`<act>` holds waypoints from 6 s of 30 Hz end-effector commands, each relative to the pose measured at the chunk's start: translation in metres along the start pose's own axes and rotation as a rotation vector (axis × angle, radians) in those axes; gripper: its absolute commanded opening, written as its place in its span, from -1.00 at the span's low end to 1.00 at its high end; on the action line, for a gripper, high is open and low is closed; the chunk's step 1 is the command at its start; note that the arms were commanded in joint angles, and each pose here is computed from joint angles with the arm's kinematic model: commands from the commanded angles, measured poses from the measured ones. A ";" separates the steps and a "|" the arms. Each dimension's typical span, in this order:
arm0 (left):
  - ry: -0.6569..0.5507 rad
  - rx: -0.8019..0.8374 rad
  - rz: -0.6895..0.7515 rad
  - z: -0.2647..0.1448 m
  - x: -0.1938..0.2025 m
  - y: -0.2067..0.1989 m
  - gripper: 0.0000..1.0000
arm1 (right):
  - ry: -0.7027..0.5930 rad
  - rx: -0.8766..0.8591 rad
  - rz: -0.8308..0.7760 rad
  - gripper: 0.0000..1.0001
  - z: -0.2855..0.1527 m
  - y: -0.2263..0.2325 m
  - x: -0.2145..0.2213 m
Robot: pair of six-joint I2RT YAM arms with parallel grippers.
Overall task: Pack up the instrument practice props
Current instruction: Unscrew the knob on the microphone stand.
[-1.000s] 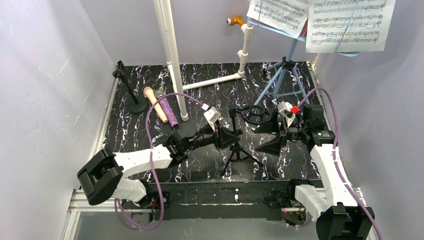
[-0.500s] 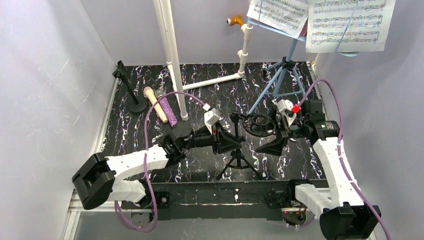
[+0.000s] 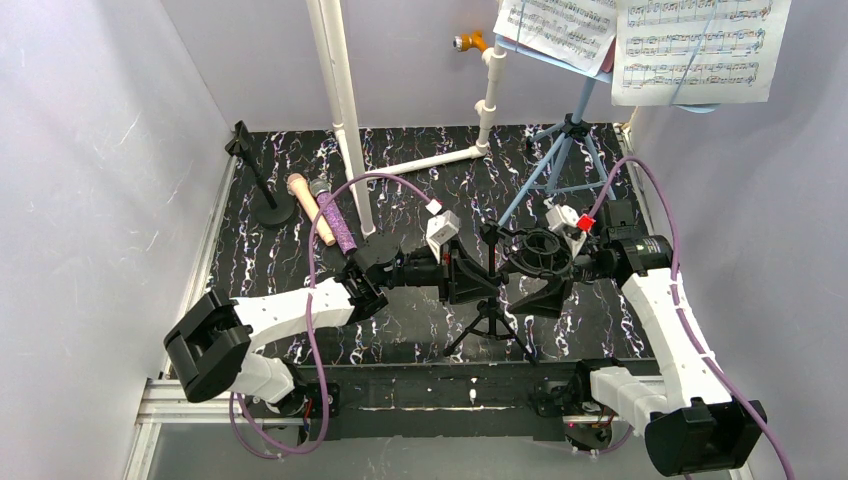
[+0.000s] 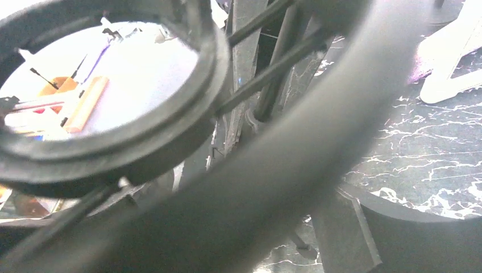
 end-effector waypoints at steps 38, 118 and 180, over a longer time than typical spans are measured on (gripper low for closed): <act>-0.075 0.108 0.043 0.002 -0.012 -0.016 -1.00 | -0.018 -0.009 0.145 0.33 0.001 -0.018 -0.019; -0.164 -0.036 -0.123 -0.004 0.001 0.000 -1.00 | -0.018 0.009 -0.037 0.75 -0.002 -0.026 0.010; 0.040 -0.167 0.299 -0.017 0.011 0.020 -1.00 | -0.163 0.222 0.718 -0.97 0.000 -0.066 0.011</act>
Point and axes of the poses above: each gripper's point midway between its finger pads, its own z axis out along the fingers, its own y axis along the line the jaws close on, x = y × z, the point moved 7 cm from there along -z, back along the fingers, and after that the axes turned 4 degrees about -z, right-handed, at the moved point
